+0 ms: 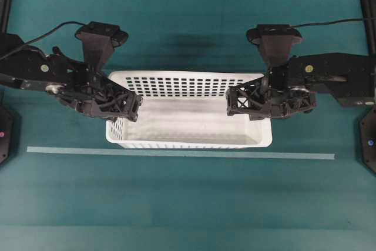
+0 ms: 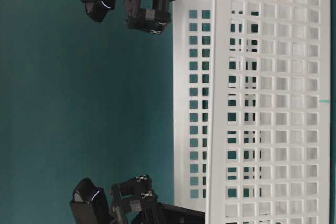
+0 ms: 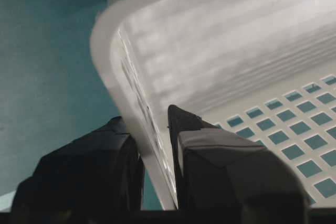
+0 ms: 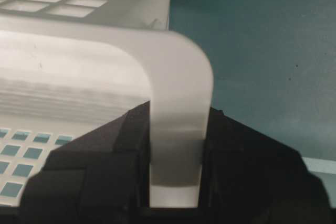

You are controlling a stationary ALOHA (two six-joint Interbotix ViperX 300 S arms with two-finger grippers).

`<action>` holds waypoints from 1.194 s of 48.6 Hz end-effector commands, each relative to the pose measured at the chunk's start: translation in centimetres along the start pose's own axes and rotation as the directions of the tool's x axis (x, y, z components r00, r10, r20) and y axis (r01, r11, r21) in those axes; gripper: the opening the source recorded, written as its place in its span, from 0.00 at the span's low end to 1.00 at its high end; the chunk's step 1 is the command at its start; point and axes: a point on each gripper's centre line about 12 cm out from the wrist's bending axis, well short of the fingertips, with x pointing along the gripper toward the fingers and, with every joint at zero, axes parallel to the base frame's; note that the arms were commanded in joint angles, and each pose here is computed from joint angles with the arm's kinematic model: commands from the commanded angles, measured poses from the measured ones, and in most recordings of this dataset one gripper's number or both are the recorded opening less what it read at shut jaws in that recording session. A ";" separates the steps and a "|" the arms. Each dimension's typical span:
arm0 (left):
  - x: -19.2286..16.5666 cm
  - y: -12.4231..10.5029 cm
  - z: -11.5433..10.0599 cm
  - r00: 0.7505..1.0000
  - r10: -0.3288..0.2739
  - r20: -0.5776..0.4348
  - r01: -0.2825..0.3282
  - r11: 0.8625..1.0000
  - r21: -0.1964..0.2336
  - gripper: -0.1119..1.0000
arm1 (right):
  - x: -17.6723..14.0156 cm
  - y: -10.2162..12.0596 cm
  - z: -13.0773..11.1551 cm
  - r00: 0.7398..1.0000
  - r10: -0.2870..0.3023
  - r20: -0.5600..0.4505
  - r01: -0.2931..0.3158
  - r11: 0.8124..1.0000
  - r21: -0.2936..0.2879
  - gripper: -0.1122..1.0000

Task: Lift the white basket with both hands.
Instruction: 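Lower the basket back onto the table with both grippers, then open both grippers and withdraw them outward from the basket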

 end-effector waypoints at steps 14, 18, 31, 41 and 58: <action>0.6 -0.2 0.3 0.998 -0.053 0.032 0.052 0.998 0.021 0.21 | 0.9 1.0 -1.2 0.999 0.023 -0.034 -0.024 0.999 -0.026 0.26; 0.6 -0.2 0.3 0.998 -0.053 0.032 0.052 0.998 0.022 0.21 | 1.0 1.0 -1.2 0.999 0.026 -0.033 -0.026 0.999 -0.026 0.26; 0.6 -0.2 0.3 0.998 -0.053 0.032 0.052 0.998 0.021 0.21 | 1.0 0.6 -1.3 0.999 0.023 -0.034 -0.023 0.999 -0.026 0.26; 0.6 -0.1 0.2 0.998 -0.052 0.031 0.051 0.998 0.022 0.50 | 1.0 0.3 -1.4 0.999 0.035 -0.032 -0.036 0.999 -0.027 0.26; 0.6 -0.2 0.3 0.997 -0.061 0.035 0.061 0.998 0.020 0.86 | 1.0 0.3 -1.4 0.996 0.087 -0.018 -0.087 0.996 -0.033 0.81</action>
